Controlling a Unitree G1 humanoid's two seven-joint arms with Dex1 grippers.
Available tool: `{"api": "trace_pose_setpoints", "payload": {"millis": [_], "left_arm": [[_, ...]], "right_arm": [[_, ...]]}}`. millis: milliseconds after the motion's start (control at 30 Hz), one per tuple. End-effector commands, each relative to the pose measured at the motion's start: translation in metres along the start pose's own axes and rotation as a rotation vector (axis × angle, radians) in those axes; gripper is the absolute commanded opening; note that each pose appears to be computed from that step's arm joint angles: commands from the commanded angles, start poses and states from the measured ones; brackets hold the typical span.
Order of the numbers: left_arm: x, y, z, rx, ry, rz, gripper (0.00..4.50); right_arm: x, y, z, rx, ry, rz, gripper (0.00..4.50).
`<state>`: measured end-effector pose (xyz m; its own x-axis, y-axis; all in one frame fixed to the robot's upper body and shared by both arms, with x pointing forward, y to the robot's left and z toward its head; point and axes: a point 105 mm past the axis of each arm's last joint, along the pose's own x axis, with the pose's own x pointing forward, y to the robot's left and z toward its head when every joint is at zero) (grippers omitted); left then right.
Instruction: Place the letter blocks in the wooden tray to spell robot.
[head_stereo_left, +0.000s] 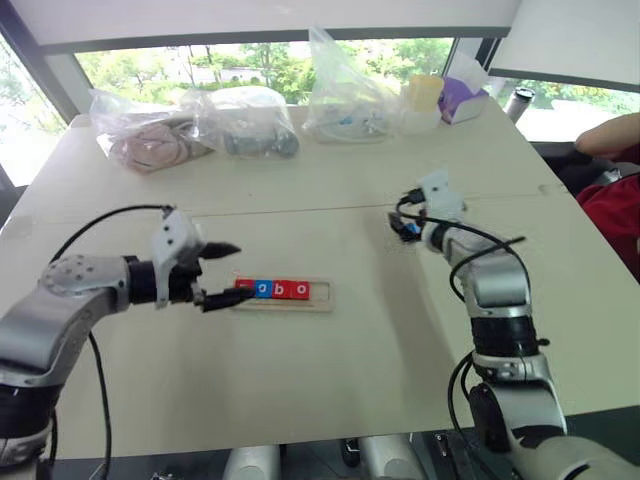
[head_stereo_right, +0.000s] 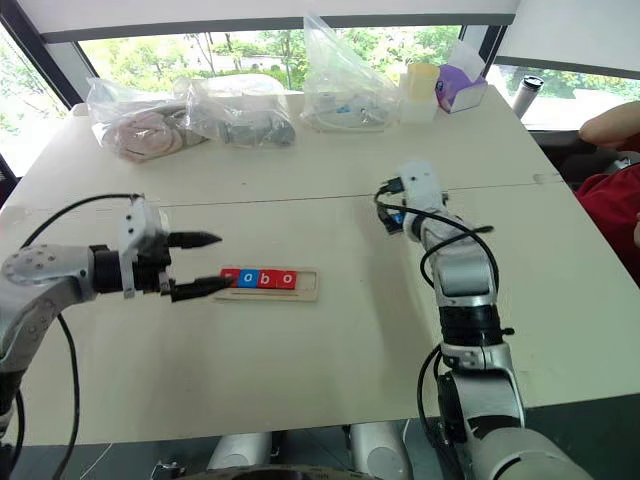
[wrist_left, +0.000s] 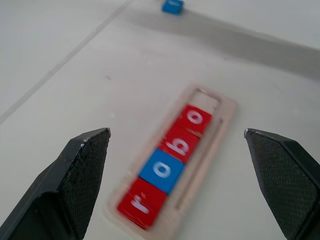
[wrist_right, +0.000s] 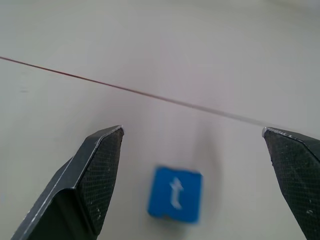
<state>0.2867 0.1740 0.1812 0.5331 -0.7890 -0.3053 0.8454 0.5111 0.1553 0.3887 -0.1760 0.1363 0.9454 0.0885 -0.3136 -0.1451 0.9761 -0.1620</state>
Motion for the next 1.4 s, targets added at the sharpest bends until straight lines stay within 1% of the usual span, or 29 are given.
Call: {"api": "trace_pose_setpoints", "payload": {"millis": [33,233,433,533,667,700,833,900,1000,1067,1133,1200,1333,1400], "left_arm": [[-0.002,0.007,0.021,0.012,-0.09,0.015,4.5],[0.009,0.01,0.03,0.018,-0.132,-0.01,4.5],[0.021,0.009,0.029,0.013,-0.14,-0.025,4.5],[0.022,0.008,0.024,0.005,-0.128,-0.026,4.5],[0.02,0.008,0.019,0.007,-0.111,-0.017,4.5],[0.02,0.008,0.019,0.006,-0.111,-0.016,4.5],[0.021,0.006,0.017,0.012,-0.104,-0.015,4.5],[0.021,0.005,0.017,0.015,-0.101,-0.019,4.5],[0.021,0.005,0.017,0.013,-0.104,-0.021,4.5],[0.022,0.007,0.016,0.01,-0.104,-0.021,4.5],[0.023,0.007,0.016,0.009,-0.1,-0.031,4.5],[0.026,0.007,0.015,0.01,-0.097,-0.045,4.5],[0.033,0.008,0.008,0.04,-0.06,-0.065,4.5],[0.034,0.008,0.008,0.036,-0.066,-0.072,4.5]], "right_arm": [[-0.009,0.007,-0.002,0.026,0.002,-0.014,4.49],[0.0,0.009,-0.014,0.046,0.038,-0.023,4.49],[0.024,0.011,-0.02,0.048,0.065,0.0,4.49],[0.029,0.015,-0.021,0.023,0.06,0.016,3.63],[0.03,0.016,-0.019,0.018,0.057,0.014,1.46],[0.029,0.016,-0.017,0.021,0.054,0.009,1.19],[0.015,0.012,-0.004,0.065,0.01,-0.057,1.19],[0.004,0.013,-0.001,0.129,0.007,-0.086,1.19],[-0.021,0.032,-0.011,0.25,0.076,-0.082,1.19],[-0.043,0.05,-0.019,0.273,0.111,-0.062,1.19],[-0.06,0.058,-0.026,0.277,0.145,-0.049,1.19],[-0.067,0.055,-0.035,0.268,0.186,-0.054,1.19],[-0.067,0.045,-0.052,0.223,0.245,-0.067,1.19],[-0.067,0.047,-0.054,0.244,0.252,-0.057,2.28]]}}
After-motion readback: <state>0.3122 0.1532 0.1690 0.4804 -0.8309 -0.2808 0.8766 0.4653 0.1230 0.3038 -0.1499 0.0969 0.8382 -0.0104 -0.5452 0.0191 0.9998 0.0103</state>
